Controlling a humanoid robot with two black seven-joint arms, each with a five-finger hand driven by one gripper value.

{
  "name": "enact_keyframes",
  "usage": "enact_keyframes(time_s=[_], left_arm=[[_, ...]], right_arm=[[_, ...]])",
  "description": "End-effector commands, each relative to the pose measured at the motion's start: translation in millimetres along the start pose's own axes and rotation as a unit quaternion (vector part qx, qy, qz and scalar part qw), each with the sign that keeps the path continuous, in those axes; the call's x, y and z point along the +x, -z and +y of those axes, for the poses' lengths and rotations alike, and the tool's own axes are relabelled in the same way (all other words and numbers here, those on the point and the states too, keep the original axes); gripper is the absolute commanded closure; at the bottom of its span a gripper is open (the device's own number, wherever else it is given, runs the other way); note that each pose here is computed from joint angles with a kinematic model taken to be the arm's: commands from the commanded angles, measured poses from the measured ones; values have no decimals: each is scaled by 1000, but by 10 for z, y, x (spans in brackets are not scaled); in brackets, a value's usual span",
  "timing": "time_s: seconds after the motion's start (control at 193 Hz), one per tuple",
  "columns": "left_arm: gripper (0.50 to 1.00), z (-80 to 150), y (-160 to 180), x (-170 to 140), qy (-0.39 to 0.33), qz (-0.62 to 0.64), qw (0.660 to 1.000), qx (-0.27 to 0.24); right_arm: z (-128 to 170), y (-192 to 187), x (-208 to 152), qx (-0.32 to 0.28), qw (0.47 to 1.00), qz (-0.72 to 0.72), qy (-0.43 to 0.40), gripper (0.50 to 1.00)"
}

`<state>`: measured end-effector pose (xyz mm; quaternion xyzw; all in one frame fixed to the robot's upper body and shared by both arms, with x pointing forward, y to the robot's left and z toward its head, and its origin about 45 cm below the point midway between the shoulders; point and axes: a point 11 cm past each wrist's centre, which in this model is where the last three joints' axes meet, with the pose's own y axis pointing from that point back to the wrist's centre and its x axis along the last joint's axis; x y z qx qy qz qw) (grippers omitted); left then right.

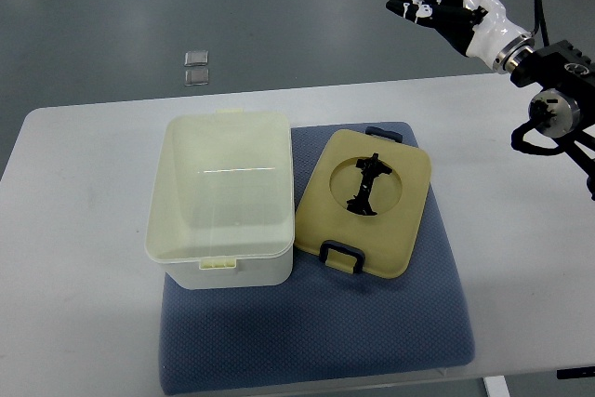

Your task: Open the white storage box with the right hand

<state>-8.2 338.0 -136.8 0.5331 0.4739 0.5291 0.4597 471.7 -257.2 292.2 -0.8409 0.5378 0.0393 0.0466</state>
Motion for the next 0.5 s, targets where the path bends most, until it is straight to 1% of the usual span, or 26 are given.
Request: enact_keyframes(time_s=[0.0,0.135,0.207,0.295,0.43,0.492], left_arm=[[500,0,0,0,0,0,1000,0],[500,0,0,0,0,0,1000,0],[500,0,0,0,0,0,1000,0],[500,0,0,0,0,0,1000,0],[500,0,0,0,0,0,1000,0],[500,0,0,0,0,0,1000,0]], right_arm=[[27,-193,-17,-30,999,-13,0,570],[68,-341,7,-61,998,-19,-6,570],[68,-349,17,-61,998,-19,-8,570],[31,-455,28,-63,997,-31,-21,570],[-90,-463,-32,-44,996,-68,-34,570],[-95,-494,-56,-45,996,-74,-34,570]])
